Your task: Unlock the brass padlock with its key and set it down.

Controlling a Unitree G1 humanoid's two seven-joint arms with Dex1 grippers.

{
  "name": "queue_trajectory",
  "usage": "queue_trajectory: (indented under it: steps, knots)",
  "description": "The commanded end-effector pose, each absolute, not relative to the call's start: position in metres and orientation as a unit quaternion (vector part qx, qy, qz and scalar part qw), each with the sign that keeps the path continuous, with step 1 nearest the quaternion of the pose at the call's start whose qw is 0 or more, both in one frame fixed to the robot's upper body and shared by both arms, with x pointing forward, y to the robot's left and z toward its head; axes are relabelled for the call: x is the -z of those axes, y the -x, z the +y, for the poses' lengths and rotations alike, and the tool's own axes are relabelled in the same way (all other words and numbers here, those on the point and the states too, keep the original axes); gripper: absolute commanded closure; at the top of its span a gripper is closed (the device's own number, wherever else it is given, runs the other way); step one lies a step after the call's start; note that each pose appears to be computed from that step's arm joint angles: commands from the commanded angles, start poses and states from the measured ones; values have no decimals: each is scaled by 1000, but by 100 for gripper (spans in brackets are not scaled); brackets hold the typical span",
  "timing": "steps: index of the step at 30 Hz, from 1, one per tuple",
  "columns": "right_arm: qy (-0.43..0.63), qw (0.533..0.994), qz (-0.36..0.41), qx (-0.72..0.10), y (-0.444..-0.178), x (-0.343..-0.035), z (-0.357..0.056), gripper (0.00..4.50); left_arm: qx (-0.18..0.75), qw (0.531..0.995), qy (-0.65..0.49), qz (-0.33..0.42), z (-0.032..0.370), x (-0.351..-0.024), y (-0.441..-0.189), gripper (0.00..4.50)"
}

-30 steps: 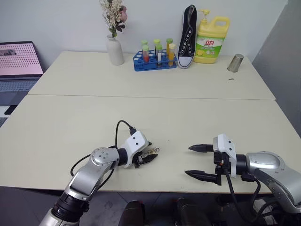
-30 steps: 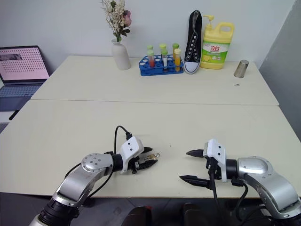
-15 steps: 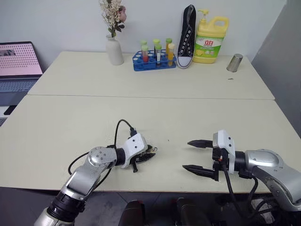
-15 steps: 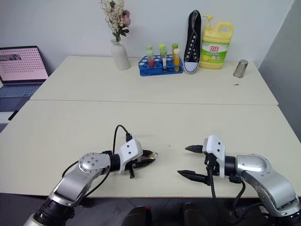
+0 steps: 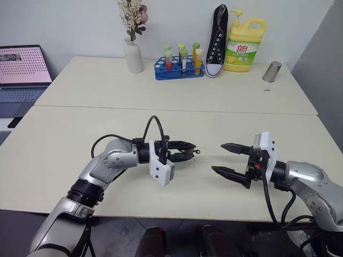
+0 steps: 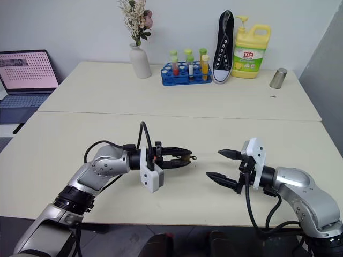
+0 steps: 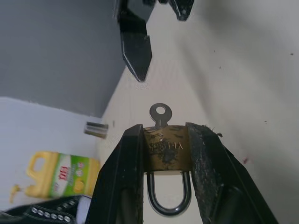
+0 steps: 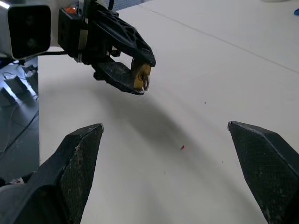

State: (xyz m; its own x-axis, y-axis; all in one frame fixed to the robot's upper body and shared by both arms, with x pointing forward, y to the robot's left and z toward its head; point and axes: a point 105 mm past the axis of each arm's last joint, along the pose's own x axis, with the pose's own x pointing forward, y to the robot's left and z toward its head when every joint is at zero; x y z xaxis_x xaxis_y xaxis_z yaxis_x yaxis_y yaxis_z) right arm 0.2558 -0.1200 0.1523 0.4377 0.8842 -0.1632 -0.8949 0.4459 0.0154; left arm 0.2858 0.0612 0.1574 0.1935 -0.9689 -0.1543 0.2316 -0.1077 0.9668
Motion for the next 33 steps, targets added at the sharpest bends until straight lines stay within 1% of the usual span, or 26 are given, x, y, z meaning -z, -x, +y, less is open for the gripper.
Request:
queue_trajectory:
  steps: [1,7,10,17,20,27,30,31,33]
  knots:
    - [21,839,65,-540,-253,-163,-113,0,509,559,-522,-395,60,-171,-284,352]
    - [-3,815,74,-574,-251,-162,-89,0,517,551,-521,-397,58,-165,-276,352]
    - [-9,810,76,-581,-255,-161,-81,0,519,546,-523,-400,57,-164,-272,352]
    - [-23,806,79,-586,-260,-162,-77,0,520,546,-525,-396,56,-161,-268,352]
    - [-30,805,81,-587,-261,-162,-75,59,519,545,-526,-396,56,-161,-269,352]
    - [-32,802,89,-589,-259,-160,-77,300,519,546,-529,-392,58,-159,-269,352]
    - [-34,802,91,-590,-259,-161,-77,414,516,548,-530,-390,59,-158,-270,352]
    - [-33,801,92,-590,-258,-161,-77,438,516,549,-530,-390,59,-158,-270,352]
    - [-33,800,93,-591,-258,-161,-78,438,514,550,-531,-389,60,-158,-271,352]
